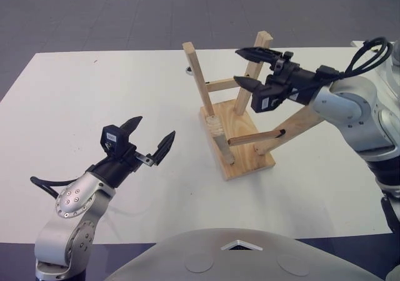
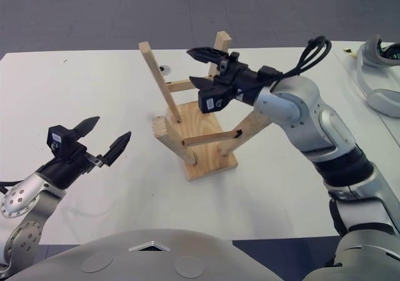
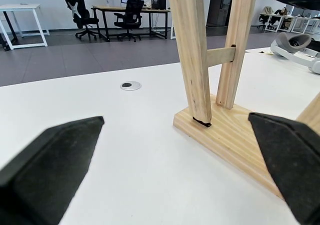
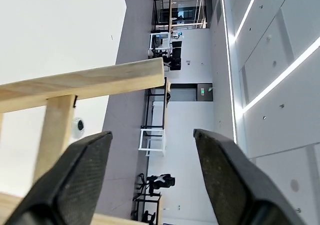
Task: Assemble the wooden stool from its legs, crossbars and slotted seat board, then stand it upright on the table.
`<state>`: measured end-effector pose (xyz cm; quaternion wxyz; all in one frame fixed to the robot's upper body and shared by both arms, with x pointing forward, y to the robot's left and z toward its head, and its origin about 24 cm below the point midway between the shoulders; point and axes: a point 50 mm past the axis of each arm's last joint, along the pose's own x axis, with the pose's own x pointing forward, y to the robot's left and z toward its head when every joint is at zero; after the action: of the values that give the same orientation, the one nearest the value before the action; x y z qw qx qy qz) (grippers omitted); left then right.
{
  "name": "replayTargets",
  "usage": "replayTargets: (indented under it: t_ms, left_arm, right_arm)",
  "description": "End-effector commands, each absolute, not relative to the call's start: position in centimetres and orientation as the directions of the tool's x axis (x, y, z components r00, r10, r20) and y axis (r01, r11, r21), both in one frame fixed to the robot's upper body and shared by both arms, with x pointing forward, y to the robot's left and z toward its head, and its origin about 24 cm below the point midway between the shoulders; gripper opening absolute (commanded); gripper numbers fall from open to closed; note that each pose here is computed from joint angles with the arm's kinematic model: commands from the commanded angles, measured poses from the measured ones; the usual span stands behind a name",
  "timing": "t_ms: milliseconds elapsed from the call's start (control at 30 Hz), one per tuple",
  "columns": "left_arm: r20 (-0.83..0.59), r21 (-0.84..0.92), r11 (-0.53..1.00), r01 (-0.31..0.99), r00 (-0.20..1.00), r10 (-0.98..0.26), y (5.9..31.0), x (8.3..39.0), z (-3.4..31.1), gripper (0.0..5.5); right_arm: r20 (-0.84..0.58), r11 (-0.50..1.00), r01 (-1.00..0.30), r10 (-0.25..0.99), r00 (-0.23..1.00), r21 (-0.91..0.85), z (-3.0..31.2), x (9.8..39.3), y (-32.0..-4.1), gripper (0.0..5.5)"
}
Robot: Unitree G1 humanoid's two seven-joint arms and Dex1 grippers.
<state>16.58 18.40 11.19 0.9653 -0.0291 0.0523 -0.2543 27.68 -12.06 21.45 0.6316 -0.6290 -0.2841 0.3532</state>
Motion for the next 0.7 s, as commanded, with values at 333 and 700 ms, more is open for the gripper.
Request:
replayTargets:
  t_ms: [333, 700]
  left_arm:
    - [-0.075, -0.098, 0.887, 0.451, 0.886, -0.458, 18.1, 16.3, 10.7, 5.33]
    - [-0.069, -0.112, 0.89, 0.441, 0.89, -0.45, 17.7, 16.1, 10.5, 5.33]
  right_arm:
    - [-0.075, 0.076, -0.298, 0.882, 0.466, -0.952, 19.7, 24.9, -14.6, 3.05]
    - [-0.005, 0.101, -0.33, 0.953, 0.304, -0.938, 21.0, 23.8, -13.8, 3.05]
